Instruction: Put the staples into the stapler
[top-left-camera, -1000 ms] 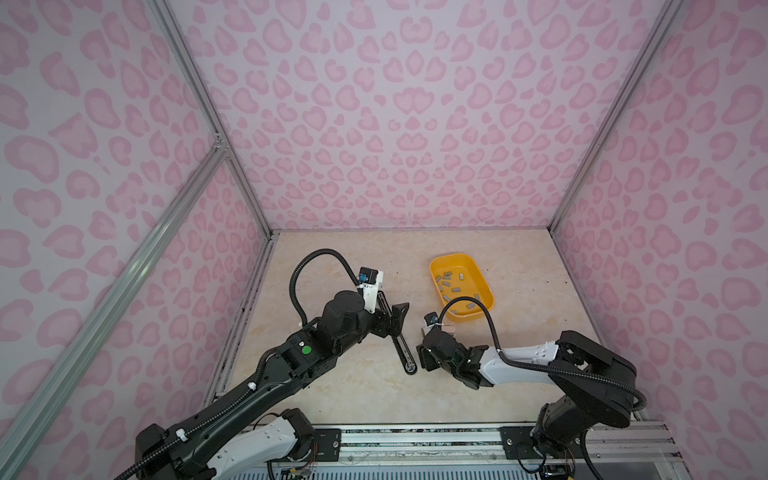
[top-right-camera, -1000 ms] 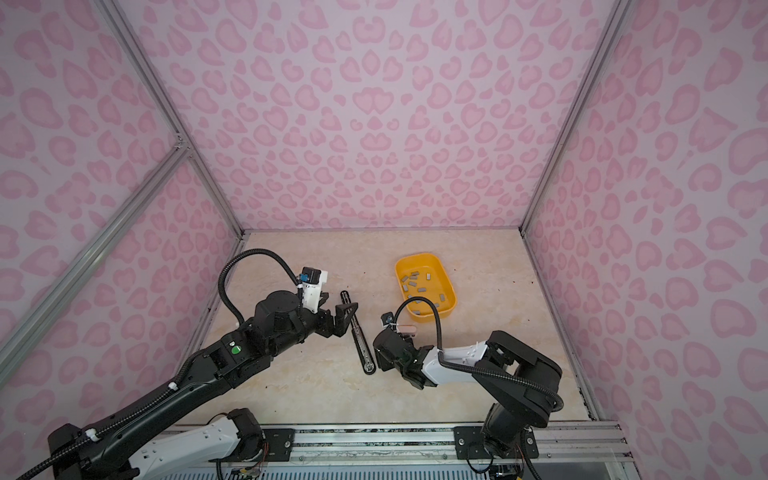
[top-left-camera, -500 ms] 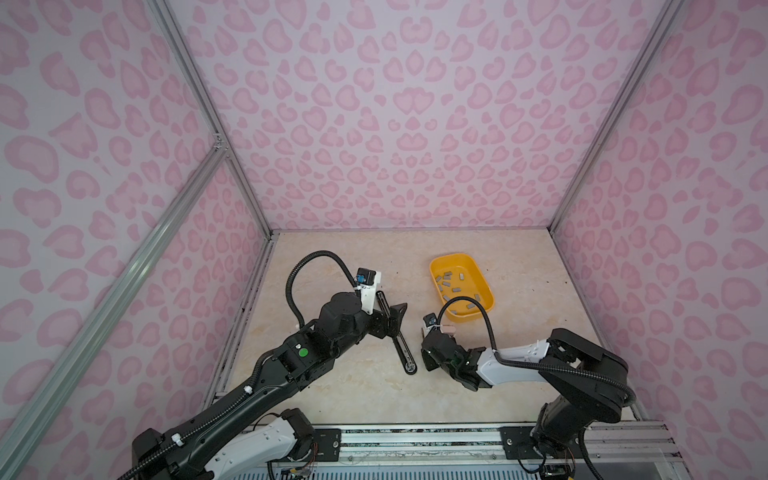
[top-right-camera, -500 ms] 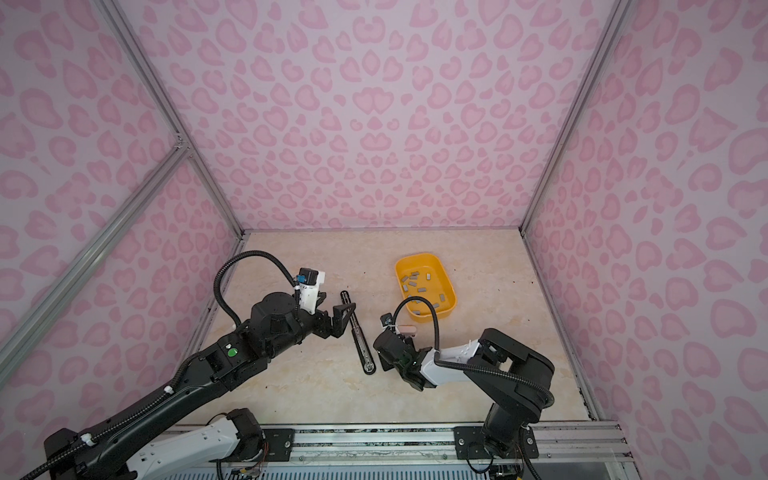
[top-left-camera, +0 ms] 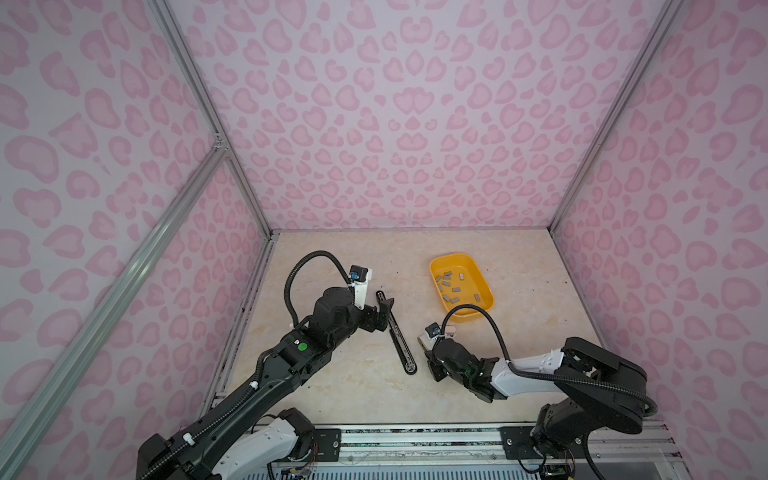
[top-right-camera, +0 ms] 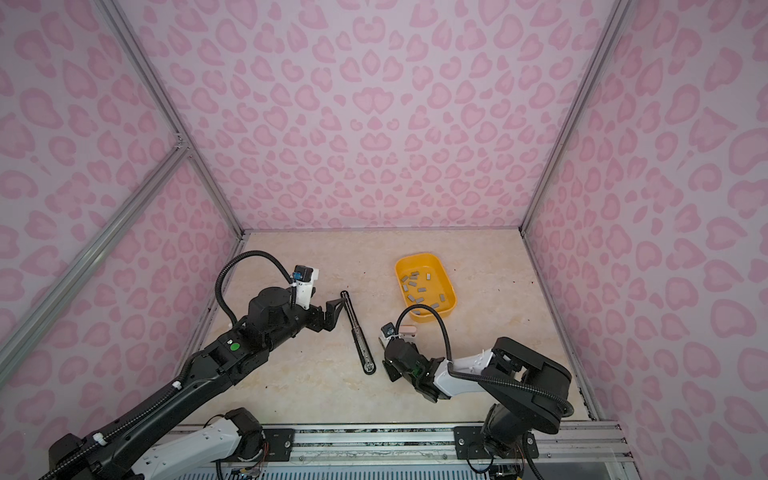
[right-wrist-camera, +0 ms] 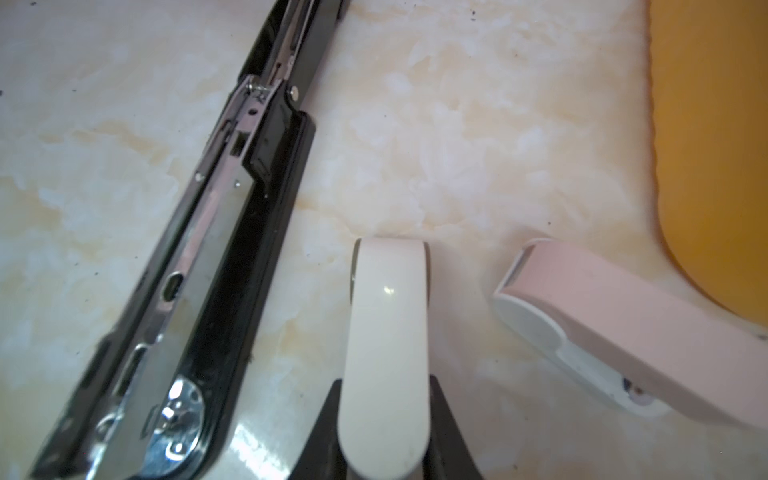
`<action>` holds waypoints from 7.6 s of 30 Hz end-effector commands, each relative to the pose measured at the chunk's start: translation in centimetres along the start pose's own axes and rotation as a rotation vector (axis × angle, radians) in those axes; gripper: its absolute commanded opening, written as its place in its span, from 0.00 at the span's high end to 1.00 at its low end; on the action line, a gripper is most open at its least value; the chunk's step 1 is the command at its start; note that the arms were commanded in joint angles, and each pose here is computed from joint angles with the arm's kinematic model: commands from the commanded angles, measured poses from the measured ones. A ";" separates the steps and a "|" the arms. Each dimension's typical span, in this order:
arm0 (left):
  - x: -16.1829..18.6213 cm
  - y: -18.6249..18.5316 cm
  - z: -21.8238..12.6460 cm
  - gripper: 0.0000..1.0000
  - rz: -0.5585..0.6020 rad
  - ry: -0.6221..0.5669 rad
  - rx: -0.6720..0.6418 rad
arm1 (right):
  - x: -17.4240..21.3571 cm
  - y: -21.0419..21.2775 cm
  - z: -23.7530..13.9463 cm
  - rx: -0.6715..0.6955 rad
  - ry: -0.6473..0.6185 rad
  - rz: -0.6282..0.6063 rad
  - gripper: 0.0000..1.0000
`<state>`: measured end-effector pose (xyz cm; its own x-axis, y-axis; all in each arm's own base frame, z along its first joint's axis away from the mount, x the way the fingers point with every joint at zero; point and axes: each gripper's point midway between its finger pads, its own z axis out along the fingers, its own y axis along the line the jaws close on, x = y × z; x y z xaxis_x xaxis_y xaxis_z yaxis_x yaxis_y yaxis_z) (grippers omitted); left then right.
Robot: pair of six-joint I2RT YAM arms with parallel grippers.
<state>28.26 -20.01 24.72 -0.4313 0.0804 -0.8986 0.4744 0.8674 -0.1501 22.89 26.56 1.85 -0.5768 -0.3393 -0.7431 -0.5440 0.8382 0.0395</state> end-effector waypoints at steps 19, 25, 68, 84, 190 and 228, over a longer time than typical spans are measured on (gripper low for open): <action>8.6 -5.3 1.7 0.12 0.776 0.305 0.432 | -0.3 1.3 -1.6 -0.091 -0.179 -0.098 0.90; 11.8 -7.8 3.8 0.21 0.903 0.328 0.669 | 0.8 0.7 -1.6 -0.078 -0.179 -0.109 0.68; 19.9 -13.3 10.1 0.29 1.180 0.570 0.859 | 1.2 -9.2 -5.6 0.202 -0.295 0.180 0.56; 21.2 -13.0 10.0 0.60 1.185 0.643 0.880 | 1.2 -9.3 -5.7 0.195 -0.295 0.192 0.56; 11.6 -13.5 2.6 0.97 0.823 0.111 0.531 | -7.4 1.0 -7.9 -0.192 -0.325 0.289 0.59; 9.7 -14.1 1.5 0.97 0.781 0.035 0.540 | -5.7 1.7 -6.2 -0.165 -0.285 0.278 0.61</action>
<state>18.56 -30.89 15.06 0.0899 0.6461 -0.7579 0.9296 0.2186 0.2966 21.60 27.18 10.53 -0.5283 0.0345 -0.8483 -0.4964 0.7981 0.3416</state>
